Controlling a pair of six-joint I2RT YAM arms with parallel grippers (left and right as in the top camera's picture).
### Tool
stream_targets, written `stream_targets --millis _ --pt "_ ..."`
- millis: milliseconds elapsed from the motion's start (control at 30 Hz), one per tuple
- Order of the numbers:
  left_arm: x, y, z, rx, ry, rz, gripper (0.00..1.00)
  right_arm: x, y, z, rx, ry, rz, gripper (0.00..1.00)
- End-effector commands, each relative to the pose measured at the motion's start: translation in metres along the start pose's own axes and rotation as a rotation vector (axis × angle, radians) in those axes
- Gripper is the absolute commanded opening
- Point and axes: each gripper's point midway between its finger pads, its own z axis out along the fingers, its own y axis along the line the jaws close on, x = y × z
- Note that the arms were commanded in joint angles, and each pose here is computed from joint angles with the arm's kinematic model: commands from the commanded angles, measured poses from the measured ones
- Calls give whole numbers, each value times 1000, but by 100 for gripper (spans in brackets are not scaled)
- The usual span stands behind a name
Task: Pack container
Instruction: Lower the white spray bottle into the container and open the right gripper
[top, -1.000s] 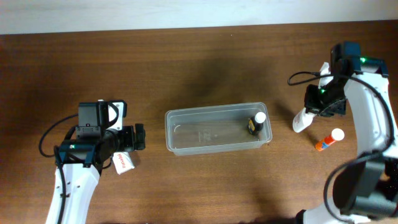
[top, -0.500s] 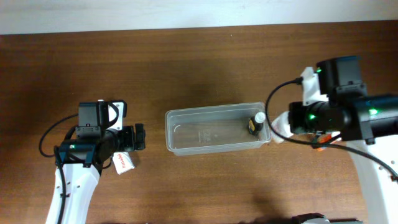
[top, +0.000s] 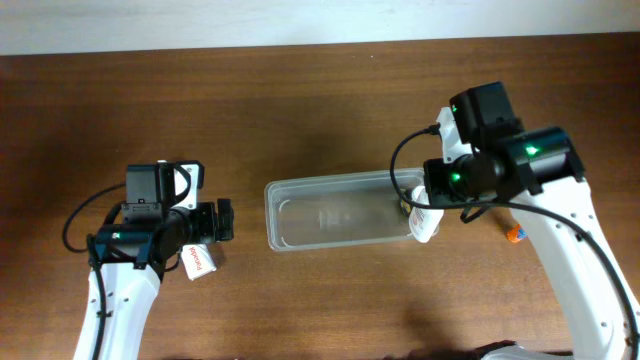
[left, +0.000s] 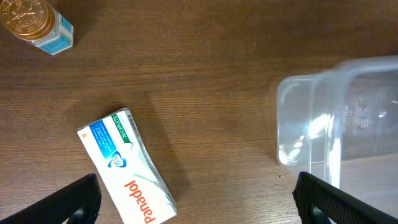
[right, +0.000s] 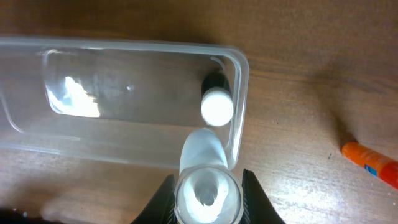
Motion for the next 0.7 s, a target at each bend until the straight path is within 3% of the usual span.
stream_targets --millis 0,667 --pt "-8 -1 -4 6 -21 -1 99 3 1 14 5 41 5 14" --pt "-8 -1 -4 6 -21 -1 99 -11 3 16 -2 -8 1 15"
